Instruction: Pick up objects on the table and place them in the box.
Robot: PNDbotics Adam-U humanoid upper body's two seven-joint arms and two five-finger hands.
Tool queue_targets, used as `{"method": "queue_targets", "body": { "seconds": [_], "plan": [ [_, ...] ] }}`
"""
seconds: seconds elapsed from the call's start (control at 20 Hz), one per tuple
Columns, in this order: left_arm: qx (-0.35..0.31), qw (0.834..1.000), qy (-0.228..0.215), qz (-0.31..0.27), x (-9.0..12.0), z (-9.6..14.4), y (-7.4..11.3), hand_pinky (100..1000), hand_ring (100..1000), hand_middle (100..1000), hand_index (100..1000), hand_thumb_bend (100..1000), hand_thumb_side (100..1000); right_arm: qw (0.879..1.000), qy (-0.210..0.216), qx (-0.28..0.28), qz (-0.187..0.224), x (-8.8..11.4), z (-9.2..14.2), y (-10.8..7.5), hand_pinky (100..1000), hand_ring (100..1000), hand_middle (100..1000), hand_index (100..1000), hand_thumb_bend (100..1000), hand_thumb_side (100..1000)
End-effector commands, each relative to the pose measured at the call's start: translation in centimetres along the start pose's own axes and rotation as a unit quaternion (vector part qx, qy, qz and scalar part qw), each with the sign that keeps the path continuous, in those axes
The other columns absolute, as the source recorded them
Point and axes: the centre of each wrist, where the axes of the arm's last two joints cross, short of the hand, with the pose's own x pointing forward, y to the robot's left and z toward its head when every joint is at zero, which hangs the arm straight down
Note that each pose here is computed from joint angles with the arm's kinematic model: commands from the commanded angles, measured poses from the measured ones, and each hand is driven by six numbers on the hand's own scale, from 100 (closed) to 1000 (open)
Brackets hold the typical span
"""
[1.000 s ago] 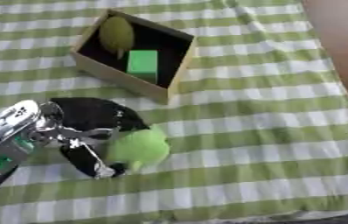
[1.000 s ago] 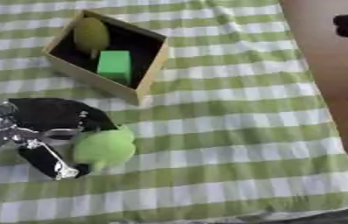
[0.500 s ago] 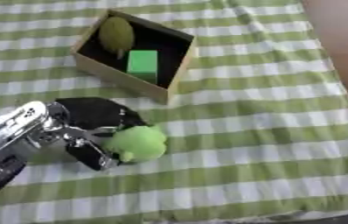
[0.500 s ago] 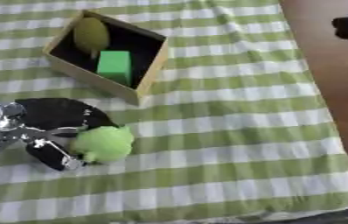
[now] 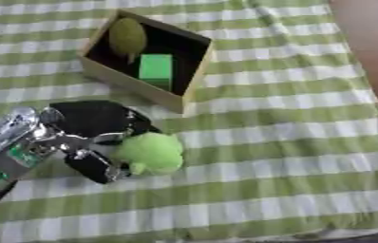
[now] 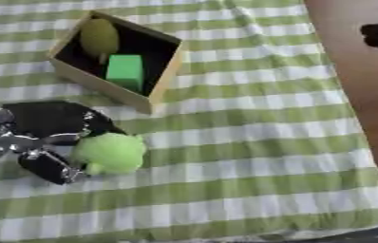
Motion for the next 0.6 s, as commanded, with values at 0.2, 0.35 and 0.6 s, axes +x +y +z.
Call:
{"method": "queue_targets", "body": {
  "seconds": [0.2,0.35,0.6],
  "plan": [
    [0.087,0.996,-0.001,-0.007,-0.8,3.6,3.4,682,752,662,801,100,244,0.999,-0.005,0.018,0.027,0.6,0.1,-0.9,1000,1000,445,948,100,470],
    [0.130,0.992,0.003,-0.001,-1.2,4.4,4.7,678,748,659,795,100,246,0.999,-0.006,0.017,0.026,0.6,0.1,-0.9,1000,1000,445,947,100,470],
    [0.198,0.980,0.023,-0.005,-1.5,4.7,8.1,681,752,663,795,100,254,1.000,-0.010,0.018,0.024,0.6,0.0,-0.8,1000,1000,445,947,100,470]
  ]
}}
